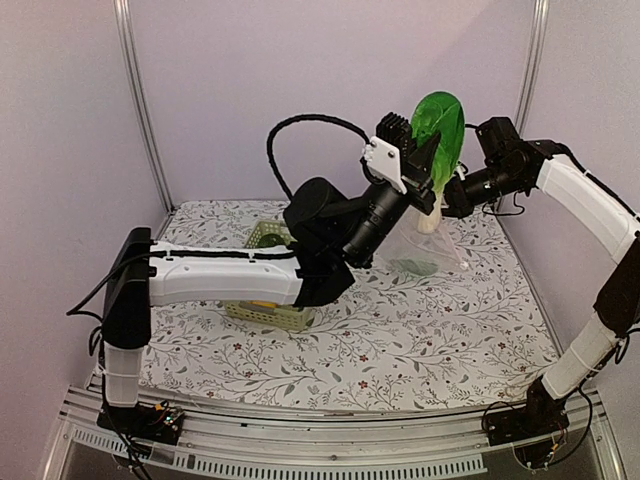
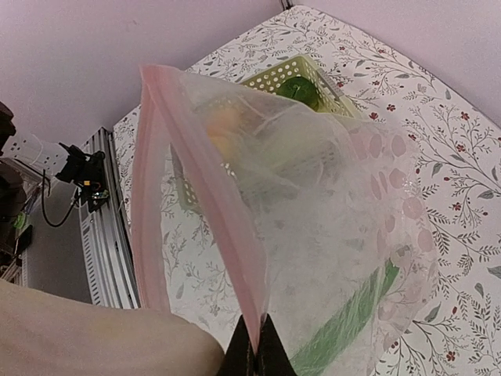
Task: Place the food in the zip-top bag and seal the zipper
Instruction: Place the fake vegetable in the zipper food storage bag.
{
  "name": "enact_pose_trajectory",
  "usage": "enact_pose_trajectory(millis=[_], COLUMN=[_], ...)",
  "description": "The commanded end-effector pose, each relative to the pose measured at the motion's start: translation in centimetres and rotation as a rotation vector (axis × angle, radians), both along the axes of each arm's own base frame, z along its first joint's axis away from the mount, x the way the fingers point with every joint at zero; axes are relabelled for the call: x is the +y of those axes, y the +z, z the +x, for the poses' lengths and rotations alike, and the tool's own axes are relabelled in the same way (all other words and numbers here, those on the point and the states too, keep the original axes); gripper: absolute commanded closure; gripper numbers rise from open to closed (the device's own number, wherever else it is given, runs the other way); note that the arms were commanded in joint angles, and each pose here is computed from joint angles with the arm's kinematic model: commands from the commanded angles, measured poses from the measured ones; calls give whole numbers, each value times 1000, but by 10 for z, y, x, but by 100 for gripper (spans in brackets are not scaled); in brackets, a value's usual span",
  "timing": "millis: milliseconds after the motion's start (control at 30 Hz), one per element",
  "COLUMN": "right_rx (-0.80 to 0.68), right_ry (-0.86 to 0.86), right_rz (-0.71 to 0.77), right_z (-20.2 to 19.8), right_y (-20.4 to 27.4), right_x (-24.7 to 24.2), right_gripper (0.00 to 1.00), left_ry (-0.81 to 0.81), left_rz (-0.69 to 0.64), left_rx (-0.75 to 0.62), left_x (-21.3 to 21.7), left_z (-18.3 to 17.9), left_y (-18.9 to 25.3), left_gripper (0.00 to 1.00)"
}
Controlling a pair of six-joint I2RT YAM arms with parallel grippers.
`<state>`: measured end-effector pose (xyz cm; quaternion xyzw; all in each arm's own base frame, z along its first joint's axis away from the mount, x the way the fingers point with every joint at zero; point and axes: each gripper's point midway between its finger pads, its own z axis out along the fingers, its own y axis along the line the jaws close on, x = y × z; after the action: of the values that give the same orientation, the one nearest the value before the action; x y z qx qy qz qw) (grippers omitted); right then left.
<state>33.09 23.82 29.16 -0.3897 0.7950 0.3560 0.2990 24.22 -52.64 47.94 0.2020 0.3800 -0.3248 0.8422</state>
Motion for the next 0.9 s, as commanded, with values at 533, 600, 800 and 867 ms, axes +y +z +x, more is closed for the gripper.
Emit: enact_pose_trajectory(millis=[533,600,800,867], right_rx=[-33,-27,-29,-30], right_ry=[-89,-100,-153,-174], right_rz=[-30,-31,-30,-30], right_z=[12,15,31,39], right_y=[18,17,19,19], right_x=[-8,-10,-20,-23], right_gripper=[100,100,100,100], left_ry=[372,375,346,310], left_rz=[1,14,32,39], left_rx=[-55,-54,-36,2], left_x=[5,5,9,11], left_z=[32,32,20,15], left_y=[-96,-97,-83,-76], left_gripper=[61,41,20,18])
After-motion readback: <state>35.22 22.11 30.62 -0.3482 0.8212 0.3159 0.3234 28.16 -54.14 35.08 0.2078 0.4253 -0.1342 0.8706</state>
